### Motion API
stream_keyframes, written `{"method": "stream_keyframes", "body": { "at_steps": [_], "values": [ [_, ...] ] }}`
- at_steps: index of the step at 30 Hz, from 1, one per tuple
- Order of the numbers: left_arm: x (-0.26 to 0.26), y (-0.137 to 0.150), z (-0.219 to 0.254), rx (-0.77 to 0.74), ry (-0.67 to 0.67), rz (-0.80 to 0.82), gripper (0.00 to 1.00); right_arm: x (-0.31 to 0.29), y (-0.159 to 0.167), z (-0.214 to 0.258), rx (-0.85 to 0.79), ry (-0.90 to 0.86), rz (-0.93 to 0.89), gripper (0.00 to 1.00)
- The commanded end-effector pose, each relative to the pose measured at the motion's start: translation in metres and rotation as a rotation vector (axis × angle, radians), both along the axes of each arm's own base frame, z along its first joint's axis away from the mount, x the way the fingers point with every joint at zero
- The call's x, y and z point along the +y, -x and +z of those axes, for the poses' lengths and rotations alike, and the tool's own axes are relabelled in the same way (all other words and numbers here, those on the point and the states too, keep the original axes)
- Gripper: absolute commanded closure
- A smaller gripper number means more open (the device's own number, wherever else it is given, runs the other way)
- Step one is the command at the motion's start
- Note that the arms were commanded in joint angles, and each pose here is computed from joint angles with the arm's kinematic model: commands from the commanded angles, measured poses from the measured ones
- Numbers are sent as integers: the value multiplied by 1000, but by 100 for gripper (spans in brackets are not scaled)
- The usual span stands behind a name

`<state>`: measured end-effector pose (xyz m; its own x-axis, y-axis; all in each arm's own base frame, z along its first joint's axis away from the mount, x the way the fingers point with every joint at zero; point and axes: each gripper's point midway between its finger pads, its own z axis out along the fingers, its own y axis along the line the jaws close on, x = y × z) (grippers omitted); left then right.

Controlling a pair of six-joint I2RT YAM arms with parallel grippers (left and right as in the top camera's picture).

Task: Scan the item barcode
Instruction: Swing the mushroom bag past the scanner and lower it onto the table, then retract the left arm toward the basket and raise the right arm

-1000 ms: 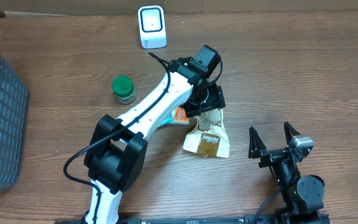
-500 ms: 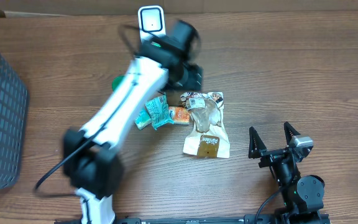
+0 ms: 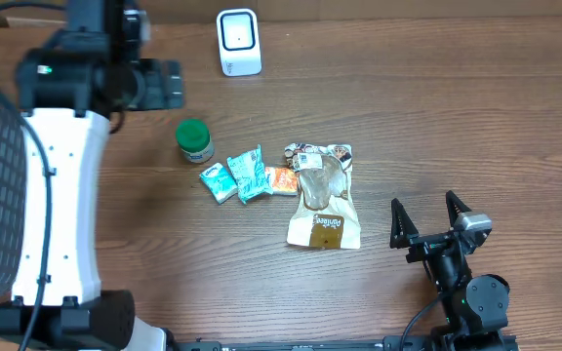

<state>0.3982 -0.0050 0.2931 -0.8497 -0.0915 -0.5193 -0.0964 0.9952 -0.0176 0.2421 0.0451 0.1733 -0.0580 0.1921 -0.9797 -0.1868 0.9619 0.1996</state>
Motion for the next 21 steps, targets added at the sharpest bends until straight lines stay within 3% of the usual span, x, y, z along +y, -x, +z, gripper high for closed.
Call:
{"method": "stream_keyframes", "body": {
  "at_steps": [1,13,21],
  "values": [
    [46,3,-6,27,-54,58,0,-1,0,-3,0,4,-8,0],
    [110,12,-8,49,-131,-8,1,-1,0,-3,0,5,-7,0],
    [135,6,-24,44,-25,26,0,-1,0,-3,0,5,-8,0]
  ]
}}
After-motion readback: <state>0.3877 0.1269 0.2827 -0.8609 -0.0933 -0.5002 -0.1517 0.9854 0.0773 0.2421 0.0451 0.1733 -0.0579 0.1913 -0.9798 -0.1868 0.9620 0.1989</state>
